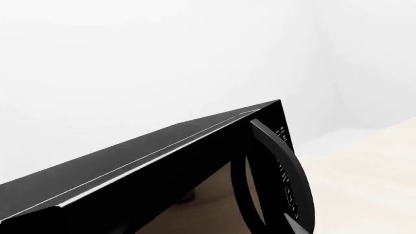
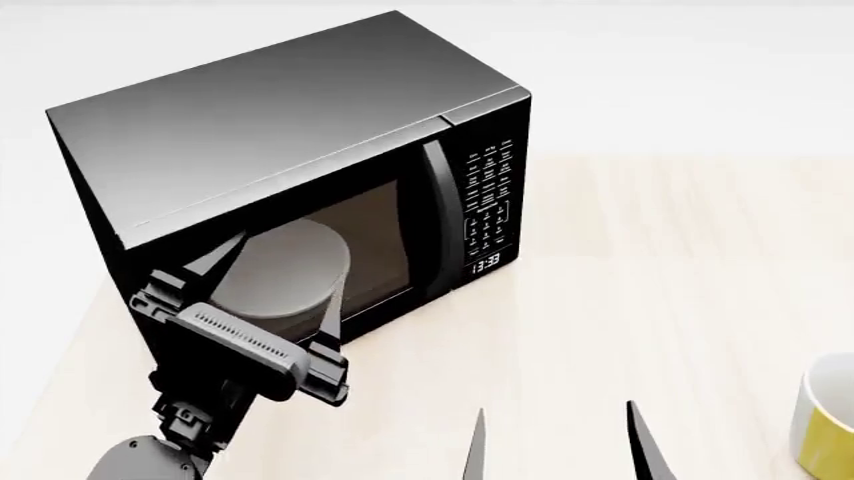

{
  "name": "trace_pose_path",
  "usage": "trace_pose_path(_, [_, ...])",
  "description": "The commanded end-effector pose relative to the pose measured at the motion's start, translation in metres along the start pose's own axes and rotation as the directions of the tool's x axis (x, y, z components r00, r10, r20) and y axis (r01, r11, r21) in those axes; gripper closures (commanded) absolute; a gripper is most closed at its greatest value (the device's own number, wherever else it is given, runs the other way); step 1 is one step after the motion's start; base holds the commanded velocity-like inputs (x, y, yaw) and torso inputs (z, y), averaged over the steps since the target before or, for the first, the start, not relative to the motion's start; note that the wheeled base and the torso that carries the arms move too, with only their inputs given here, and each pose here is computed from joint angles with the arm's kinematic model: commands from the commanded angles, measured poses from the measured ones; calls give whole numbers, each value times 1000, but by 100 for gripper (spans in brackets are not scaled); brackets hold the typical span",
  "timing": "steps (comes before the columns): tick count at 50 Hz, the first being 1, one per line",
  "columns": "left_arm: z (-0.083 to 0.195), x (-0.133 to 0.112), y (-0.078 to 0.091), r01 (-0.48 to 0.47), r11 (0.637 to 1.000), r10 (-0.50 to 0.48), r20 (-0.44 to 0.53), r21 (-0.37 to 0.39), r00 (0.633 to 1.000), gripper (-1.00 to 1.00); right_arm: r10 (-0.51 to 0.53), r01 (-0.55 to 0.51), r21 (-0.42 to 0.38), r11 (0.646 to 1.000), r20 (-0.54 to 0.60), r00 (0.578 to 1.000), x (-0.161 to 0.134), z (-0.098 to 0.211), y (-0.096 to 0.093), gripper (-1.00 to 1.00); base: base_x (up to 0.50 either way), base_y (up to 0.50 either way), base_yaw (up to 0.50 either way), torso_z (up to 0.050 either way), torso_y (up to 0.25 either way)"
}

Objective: Close the microwave.

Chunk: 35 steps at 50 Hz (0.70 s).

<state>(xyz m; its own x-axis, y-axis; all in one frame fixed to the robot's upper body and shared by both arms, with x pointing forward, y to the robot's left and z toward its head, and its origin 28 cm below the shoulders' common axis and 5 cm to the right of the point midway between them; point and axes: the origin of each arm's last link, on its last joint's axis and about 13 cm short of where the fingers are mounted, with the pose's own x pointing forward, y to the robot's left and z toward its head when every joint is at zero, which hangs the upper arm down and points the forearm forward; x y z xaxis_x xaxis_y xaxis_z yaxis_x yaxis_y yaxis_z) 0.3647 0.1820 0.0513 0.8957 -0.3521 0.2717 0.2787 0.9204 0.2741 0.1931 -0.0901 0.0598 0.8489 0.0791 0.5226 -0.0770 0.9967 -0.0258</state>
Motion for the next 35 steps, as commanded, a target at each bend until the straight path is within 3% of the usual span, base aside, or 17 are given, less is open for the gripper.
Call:
trace_pose_path(1, [7, 4, 12, -163, 984, 166, 37, -69, 985, -100, 4, -4, 0, 1000, -6, 1000, -1, 0, 0, -100, 0, 0, 0, 0, 0])
trace_pose_path(3, [2, -12, 4, -145, 985, 144, -13, -92, 989, -100, 3, -3, 0, 1000, -7, 1000, 0, -1, 0, -100, 0, 0, 0, 0, 5])
trace_pose_path(5, [6, -23, -2, -115, 992, 115, -13, -60, 993, -100, 2, -2, 2, 1000, -9, 1000, 0, -1, 0, -100, 0, 0, 0, 0, 0])
trace_pose_path(9, [8, -66, -20, -29, 995, 23, -64, -93, 998, -100, 6, -6, 6, 1000, -16, 1000, -2, -2, 1, -100, 0, 0, 0, 0, 0])
trace_pose_path(11, [9, -77, -24, -23, 990, 12, -83, -138, 996, -100, 8, -8, 6, 1000, -17, 1000, -2, -2, 2, -100, 0, 0, 0, 0, 0])
trace_pose_path(18, [19, -121, -40, -29, 986, 10, -116, -162, 993, -100, 7, -7, 7, 1000, -20, 1000, -2, -2, 2, -100, 0, 0, 0, 0, 0])
trace_pose_path(30, [27, -149, -35, -71, 986, 48, -150, -152, 988, -100, 10, -9, 9, 1000, -25, 1000, -4, -3, 2, -100, 0, 0, 0, 0, 0])
trace_pose_path(35, [25, -147, -12, -195, 975, 176, -157, -111, 972, -100, 8, -8, 7, 1000, -28, 1000, -4, -4, 3, -100, 0, 0, 0, 0, 0])
